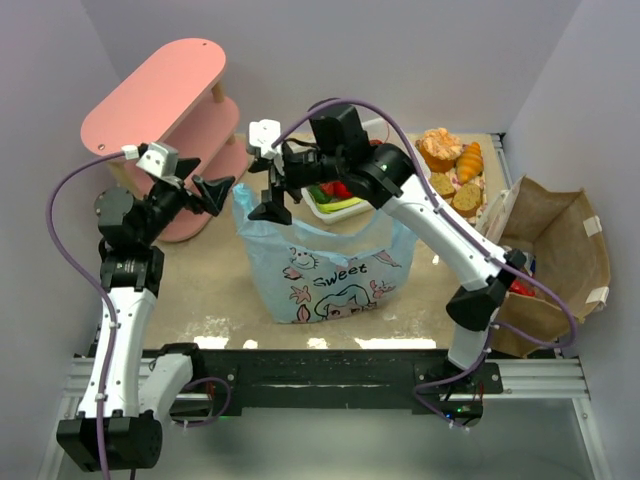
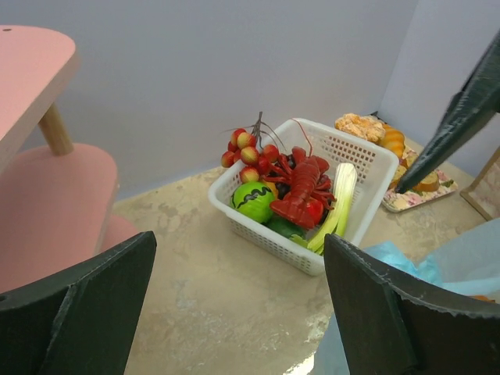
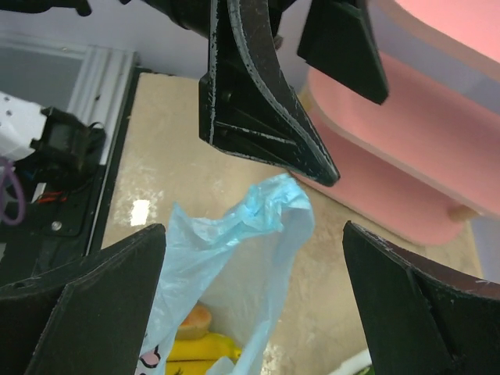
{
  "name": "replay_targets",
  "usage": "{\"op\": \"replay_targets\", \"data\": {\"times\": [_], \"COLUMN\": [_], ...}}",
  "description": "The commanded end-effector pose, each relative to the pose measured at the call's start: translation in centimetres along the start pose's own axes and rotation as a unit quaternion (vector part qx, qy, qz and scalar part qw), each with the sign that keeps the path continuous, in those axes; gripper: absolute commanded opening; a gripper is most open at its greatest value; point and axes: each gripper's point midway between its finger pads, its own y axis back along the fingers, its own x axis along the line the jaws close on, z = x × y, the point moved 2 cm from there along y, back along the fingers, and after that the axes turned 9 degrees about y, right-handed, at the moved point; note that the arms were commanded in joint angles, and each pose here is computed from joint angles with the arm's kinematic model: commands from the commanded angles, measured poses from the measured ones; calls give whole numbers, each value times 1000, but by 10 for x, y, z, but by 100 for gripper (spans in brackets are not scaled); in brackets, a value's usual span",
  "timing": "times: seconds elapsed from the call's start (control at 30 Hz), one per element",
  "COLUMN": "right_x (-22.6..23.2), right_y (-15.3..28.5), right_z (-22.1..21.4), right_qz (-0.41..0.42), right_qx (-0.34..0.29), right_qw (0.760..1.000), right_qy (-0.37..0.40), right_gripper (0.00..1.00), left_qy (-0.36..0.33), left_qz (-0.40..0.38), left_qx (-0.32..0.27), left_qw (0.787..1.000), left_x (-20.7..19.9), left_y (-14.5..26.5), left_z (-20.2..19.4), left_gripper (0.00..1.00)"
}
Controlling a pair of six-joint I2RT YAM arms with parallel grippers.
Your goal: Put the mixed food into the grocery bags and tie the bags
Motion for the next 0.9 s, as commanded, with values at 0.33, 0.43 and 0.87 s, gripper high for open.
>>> {"op": "replay_targets", "data": {"times": [0.33,0.43,0.87], "right_x": [-7,-9,-8], "right_y": [-16,-19,-32], "right_z": [8,4,1], "right_qz": [59,57,79], "right_qx": [-48,-46,-69], "right_qw": [997,997,994], "right_qy": [29,22,-4], "right_gripper": [94,93,53], "left_qy": [-17,-9,-37], "left_qz": [36,83,64], "left_qx": [2,0,-11], "left_qw": [999,997,997], "left_x": [16,32,23], "left_y": [5,8,13], "left_z": [-8,-6,3], "left_gripper": [94,93,100]}}
